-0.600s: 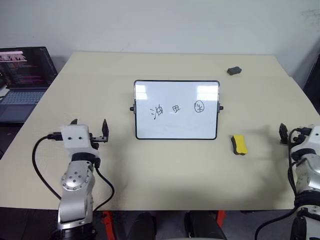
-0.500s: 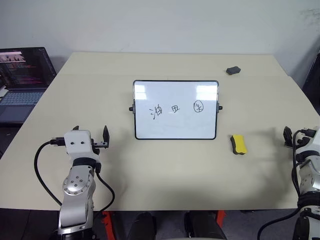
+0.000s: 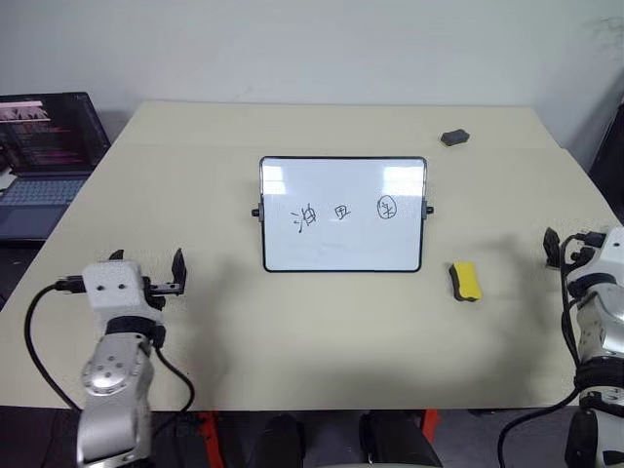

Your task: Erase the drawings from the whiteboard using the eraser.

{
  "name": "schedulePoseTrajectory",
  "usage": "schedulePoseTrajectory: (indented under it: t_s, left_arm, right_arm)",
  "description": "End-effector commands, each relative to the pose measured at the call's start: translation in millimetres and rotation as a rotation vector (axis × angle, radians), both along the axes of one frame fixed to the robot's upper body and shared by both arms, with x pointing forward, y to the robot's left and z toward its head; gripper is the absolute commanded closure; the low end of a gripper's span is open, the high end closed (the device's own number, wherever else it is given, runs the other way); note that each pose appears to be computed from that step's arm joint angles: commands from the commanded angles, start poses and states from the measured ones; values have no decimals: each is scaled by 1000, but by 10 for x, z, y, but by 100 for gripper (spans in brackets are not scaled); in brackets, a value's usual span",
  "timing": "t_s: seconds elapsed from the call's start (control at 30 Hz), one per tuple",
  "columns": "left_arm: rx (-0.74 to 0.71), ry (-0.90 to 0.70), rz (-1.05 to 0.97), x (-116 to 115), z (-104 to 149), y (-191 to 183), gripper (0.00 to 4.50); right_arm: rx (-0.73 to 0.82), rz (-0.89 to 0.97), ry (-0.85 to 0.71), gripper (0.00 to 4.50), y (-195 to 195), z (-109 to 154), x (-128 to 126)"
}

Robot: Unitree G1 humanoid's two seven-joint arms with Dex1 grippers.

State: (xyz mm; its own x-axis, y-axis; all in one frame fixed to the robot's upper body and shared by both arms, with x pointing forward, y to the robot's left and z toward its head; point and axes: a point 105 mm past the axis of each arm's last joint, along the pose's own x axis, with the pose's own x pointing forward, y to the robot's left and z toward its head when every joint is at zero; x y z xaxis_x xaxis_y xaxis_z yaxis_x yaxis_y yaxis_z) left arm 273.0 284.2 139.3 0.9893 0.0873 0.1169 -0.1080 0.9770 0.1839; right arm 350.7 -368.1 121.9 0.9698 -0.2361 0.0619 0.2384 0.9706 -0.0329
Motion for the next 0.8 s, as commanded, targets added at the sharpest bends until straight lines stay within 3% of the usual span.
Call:
schedulePoseTrajectory:
  t_s: [0.03,0.17,0.33,0.5,0.6,0.8]
  left_arm:
    - [6,-4,-170,-65,241,9,0]
    - [57,34,-377,13,485,-113,0]
    - [69,67,-743,65,741,-756,0]
    - [137,133,-1051,64,803,-1235,0]
    - [191,148,-1186,63,869,-1418,0]
    - [295,206,-1403,-17,772,-1679,0]
  right_arm:
    - [25,93,-39,4,260,119,-29]
    - [56,177,-5,4,498,136,-113]
    - [36,261,49,4,791,177,-342]
    - [29,273,70,4,963,281,-549]
    - [44,310,184,4,1107,180,-645]
    - [88,244,280,4,1288,146,-678]
